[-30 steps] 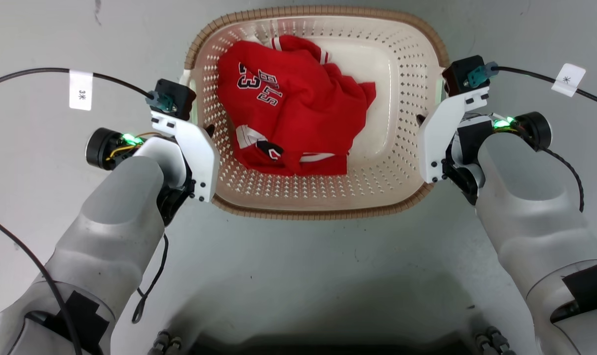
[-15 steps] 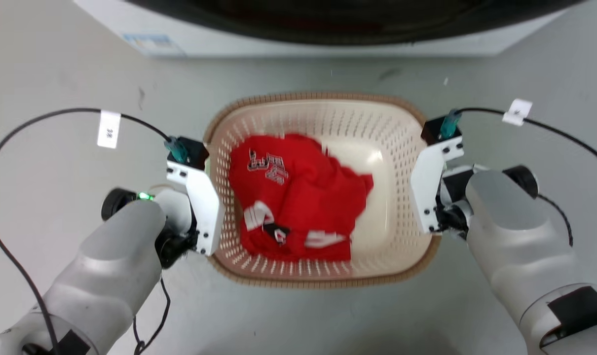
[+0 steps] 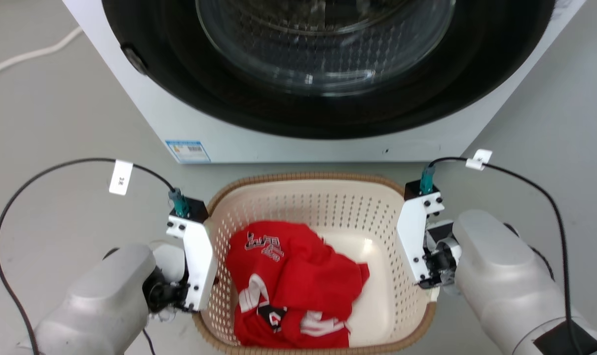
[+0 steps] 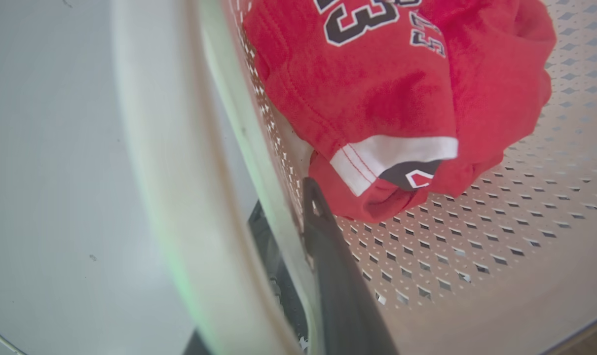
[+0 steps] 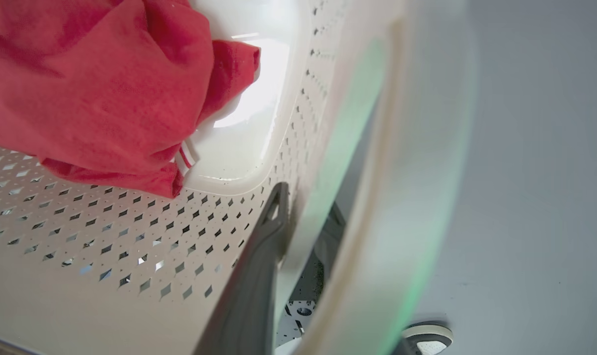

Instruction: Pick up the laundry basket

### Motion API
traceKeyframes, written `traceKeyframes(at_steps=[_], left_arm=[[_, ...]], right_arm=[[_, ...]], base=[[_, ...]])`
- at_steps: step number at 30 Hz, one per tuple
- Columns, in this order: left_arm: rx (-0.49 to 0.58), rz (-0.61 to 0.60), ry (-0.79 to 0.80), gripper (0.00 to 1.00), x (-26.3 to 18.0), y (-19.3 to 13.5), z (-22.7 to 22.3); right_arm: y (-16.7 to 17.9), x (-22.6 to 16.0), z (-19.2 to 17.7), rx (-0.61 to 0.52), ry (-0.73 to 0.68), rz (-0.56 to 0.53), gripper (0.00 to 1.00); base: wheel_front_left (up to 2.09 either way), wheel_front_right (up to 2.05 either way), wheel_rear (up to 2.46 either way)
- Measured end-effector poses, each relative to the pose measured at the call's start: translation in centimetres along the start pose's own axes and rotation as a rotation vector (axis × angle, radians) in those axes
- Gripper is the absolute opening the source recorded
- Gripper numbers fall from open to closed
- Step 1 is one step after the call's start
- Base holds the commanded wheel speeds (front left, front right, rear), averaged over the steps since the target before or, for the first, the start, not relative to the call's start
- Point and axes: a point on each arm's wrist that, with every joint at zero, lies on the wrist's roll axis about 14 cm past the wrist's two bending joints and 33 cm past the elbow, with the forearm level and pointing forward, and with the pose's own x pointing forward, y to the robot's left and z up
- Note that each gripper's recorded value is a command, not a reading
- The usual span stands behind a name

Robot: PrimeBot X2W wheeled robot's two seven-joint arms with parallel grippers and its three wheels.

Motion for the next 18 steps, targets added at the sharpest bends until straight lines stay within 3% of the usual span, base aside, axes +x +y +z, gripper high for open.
traceKeyframes(at_steps=[18], left_arm=[[0.034,0.002,0.0,0.0,-5.9,-2.6,-1.3]], right_arm=[[1.5,-6.4,-2.9,0.016,-0.076,-0.002,0.0]], base=[[0.0,0.0,0.0]])
